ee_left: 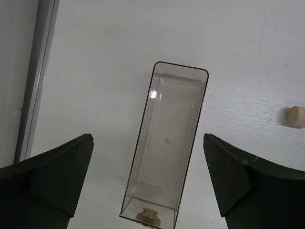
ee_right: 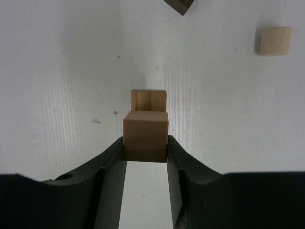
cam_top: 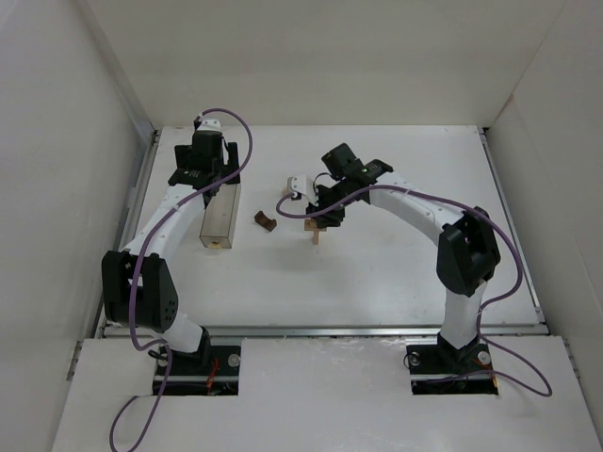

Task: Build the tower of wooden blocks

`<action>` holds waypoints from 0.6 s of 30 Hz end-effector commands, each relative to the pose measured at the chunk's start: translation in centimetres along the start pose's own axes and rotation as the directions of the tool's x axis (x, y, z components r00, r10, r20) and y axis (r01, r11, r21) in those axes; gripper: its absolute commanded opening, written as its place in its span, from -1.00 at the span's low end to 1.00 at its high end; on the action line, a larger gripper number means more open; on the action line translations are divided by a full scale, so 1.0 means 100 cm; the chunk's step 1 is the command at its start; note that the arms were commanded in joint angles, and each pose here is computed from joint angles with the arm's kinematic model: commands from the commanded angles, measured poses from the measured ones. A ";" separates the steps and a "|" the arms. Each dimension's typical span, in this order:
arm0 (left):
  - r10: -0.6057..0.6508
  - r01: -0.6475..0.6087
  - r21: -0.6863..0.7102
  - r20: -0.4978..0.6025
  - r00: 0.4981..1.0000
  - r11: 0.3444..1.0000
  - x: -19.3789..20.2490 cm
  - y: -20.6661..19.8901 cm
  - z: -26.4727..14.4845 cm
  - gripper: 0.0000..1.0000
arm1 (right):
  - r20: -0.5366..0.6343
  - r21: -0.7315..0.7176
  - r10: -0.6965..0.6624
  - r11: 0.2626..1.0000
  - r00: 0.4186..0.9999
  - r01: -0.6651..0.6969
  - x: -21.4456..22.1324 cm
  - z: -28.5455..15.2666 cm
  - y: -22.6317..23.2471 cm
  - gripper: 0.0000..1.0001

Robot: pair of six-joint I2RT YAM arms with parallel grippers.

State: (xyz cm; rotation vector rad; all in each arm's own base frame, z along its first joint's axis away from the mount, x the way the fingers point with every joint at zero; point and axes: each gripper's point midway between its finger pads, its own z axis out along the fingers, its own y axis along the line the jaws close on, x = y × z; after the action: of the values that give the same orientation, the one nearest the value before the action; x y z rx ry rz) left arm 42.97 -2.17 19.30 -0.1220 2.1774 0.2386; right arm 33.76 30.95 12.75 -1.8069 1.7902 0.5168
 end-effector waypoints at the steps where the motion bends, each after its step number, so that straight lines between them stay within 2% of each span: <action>1: -0.014 0.015 -0.010 0.035 0.999 1.000 -0.008 0.003 -0.001 1.00 | 0.024 0.012 -0.014 1.000 1.000 0.014 -0.007 -0.003 -0.007 -0.94; 12: -0.014 0.015 -0.010 0.035 0.999 1.000 -0.008 0.003 -0.001 1.00 | 0.012 0.012 -0.010 1.000 1.000 0.010 -0.003 -0.002 -0.007 -0.91; 18: -0.014 0.015 -0.010 0.035 0.999 1.000 -0.008 0.003 -0.001 1.00 | 0.006 0.006 -0.006 1.000 1.000 0.006 0.000 0.000 -0.005 -0.62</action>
State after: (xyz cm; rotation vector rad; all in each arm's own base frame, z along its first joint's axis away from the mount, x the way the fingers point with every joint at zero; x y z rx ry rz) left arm 42.97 -2.17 19.30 -0.1220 2.1774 0.2386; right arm 33.76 30.94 12.41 -1.8103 1.7973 0.5188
